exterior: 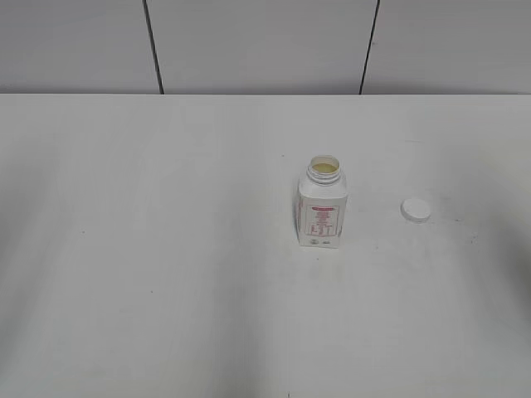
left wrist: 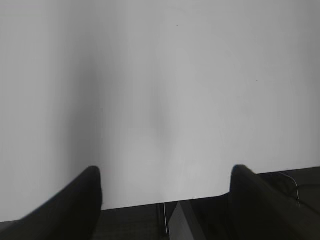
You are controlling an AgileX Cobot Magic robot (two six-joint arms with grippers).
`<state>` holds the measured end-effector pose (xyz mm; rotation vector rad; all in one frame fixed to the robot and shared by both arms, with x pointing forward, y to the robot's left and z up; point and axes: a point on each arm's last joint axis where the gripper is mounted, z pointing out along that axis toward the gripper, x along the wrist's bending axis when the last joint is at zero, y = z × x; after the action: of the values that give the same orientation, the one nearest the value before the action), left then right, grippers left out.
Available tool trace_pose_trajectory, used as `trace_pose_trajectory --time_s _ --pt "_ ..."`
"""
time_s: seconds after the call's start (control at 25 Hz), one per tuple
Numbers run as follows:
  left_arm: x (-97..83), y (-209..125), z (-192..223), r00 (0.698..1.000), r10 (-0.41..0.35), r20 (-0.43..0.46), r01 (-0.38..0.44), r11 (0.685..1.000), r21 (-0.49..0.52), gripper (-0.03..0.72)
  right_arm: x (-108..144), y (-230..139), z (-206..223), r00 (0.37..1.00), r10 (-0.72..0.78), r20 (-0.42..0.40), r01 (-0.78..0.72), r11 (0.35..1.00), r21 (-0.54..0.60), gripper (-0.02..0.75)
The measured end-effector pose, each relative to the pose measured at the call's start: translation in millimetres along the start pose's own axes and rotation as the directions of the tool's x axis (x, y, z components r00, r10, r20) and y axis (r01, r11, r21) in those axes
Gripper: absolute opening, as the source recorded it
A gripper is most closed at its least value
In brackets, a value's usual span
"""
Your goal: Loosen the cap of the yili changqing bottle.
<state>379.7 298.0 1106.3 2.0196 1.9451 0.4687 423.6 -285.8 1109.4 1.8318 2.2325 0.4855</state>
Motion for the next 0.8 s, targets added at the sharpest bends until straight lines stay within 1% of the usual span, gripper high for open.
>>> trace_pose_trajectory --time_s 0.16,0.28,0.48,0.64,0.8 --pt "0.3 -30 -11 1.000 -0.002 0.000 0.002 0.997 -0.081 0.484 6 -23 0 1.000 0.011 -0.026 -0.011 1.000 -0.010 0.556" --pt "-0.2 -48 -6 1.000 -0.003 0.003 0.003 0.996 -0.084 0.482 8 -37 3 0.999 0.013 -0.029 -0.014 1.000 -0.013 0.556" --pt "-1.1 -75 10 1.000 -0.004 0.007 0.004 0.998 -0.061 0.481 12 -58 5 1.000 0.015 -0.028 -0.016 0.999 -0.035 0.556" --pt "-2.7 -89 21 1.000 -0.008 0.022 0.010 0.996 -0.086 0.481 15 -77 5 1.000 0.013 -0.022 -0.014 0.998 -0.069 0.556" --pt "-3.4 -92 18 0.999 -0.011 0.032 0.016 0.984 -0.178 0.481 16 -92 13 1.000 0.015 -0.021 -0.016 0.998 -0.068 0.556"
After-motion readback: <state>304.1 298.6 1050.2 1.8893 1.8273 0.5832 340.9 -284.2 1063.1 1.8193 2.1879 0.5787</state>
